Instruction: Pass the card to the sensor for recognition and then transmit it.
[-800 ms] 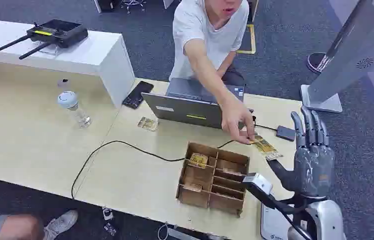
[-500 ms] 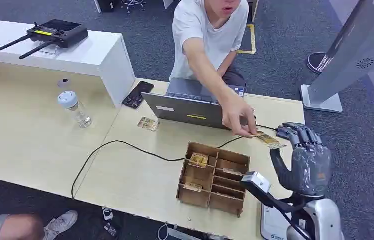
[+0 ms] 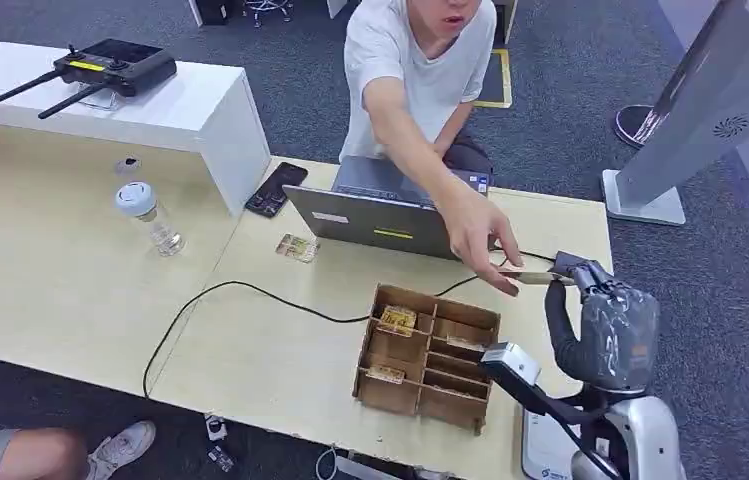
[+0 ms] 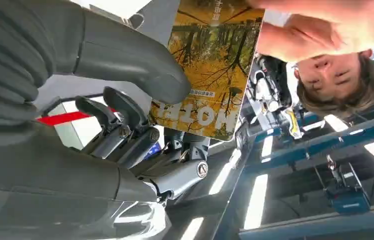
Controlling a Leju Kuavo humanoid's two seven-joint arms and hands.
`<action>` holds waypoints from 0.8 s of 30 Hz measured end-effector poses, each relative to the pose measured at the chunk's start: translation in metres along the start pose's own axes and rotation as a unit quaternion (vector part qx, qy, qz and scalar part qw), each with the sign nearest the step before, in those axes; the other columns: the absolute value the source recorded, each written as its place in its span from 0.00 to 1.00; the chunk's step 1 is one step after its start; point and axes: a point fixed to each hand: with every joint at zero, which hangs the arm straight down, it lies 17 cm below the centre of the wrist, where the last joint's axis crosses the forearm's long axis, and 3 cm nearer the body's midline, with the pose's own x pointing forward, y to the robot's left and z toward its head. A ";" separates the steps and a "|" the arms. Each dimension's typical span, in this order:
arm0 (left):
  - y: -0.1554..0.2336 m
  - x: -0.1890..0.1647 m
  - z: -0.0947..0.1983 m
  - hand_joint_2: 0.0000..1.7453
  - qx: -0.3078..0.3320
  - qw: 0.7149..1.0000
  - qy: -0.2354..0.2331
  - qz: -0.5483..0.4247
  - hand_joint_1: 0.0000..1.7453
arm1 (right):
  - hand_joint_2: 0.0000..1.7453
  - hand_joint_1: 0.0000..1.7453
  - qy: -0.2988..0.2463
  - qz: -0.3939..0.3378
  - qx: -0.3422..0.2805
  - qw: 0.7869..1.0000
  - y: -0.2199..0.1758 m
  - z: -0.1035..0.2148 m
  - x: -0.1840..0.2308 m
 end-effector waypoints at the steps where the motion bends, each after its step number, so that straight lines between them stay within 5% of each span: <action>1: 0.000 0.000 0.000 0.00 0.000 1.000 0.001 0.001 0.00 | 1.00 1.00 0.002 -0.013 0.004 1.000 0.002 0.000 0.001; 16: 0.003 -0.003 0.000 0.00 0.009 1.000 0.009 0.028 0.00 | 1.00 1.00 0.006 -0.236 0.083 0.968 0.014 0.019 0.027; 24: 0.005 -0.005 -0.001 0.00 0.012 0.999 0.012 0.035 0.00 | 1.00 1.00 0.058 -0.305 0.190 0.931 0.037 0.057 -0.017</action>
